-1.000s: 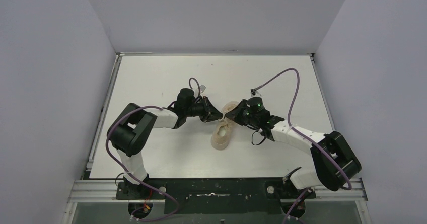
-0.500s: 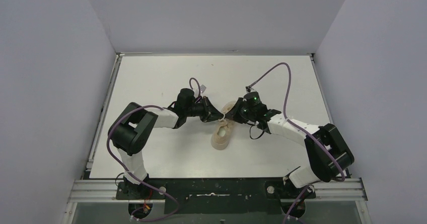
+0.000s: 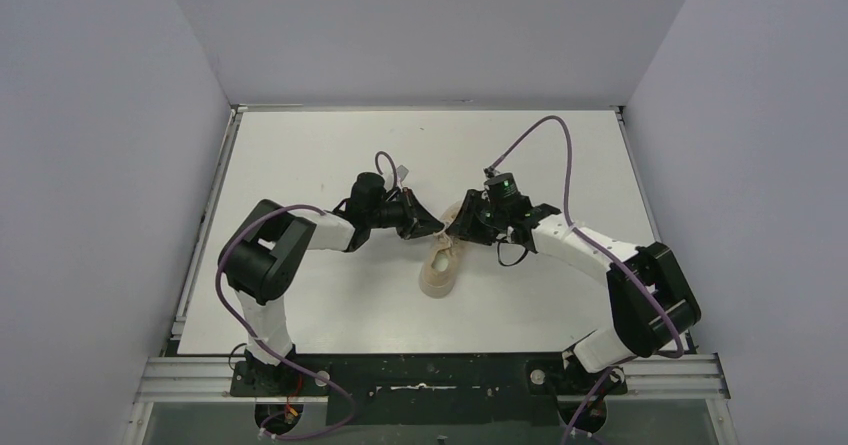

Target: Tie the shoes

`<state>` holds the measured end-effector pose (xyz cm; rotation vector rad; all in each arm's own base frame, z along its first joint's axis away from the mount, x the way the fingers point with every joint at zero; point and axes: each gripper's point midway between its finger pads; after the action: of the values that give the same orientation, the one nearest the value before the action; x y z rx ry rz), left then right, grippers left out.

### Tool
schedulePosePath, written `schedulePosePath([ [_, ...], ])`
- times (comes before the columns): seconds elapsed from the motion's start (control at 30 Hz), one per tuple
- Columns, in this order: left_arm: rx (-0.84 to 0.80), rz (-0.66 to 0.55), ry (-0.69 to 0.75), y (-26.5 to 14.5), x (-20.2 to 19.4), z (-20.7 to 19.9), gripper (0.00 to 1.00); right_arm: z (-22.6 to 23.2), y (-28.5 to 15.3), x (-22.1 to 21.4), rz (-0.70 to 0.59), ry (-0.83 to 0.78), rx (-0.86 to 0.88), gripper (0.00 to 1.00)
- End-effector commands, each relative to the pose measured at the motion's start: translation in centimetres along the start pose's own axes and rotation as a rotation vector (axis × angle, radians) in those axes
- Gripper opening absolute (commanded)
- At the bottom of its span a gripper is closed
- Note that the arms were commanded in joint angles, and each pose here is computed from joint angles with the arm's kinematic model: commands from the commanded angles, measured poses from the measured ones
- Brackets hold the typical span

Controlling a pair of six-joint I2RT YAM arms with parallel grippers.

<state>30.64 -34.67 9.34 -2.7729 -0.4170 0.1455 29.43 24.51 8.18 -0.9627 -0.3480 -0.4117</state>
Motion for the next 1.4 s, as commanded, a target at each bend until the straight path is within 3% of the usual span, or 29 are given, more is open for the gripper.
schedulePosePath([
  [0.0,-0.058,-0.005,0.05,0.4,0.8,-1.7,0.0,1.3,-2.5,1.4,-0.003,-0.065,0.026,0.42],
  [0.07,-0.061,-0.005,0.052,0.3,0.9,-1.8,0.0,0.7,-3.3,1.0,0.011,-0.072,0.023,0.43],
  [0.4,-0.064,-0.006,0.051,0.0,1.0,-1.8,0.0,2.4,-3.4,-0.9,0.003,-0.198,0.111,0.28],
  [1.1,-0.077,0.0,0.052,0.0,0.8,-2.2,0.0,1.7,-0.6,-2.7,0.056,-0.219,0.058,0.25],
  [1.37,-0.077,0.002,0.05,-0.1,0.6,-2.2,0.0,1.7,-0.1,-2.3,0.048,-0.229,0.031,0.1],
])
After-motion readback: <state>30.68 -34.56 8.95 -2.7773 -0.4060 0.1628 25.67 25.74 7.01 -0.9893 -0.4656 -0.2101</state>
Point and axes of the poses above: each gripper's point midway between its finger pads, its own y axis out along the fingers, its own z axis along the line the jaws close on, x = y × z, and after that the axes turned 7 degrees about -y, right-handed
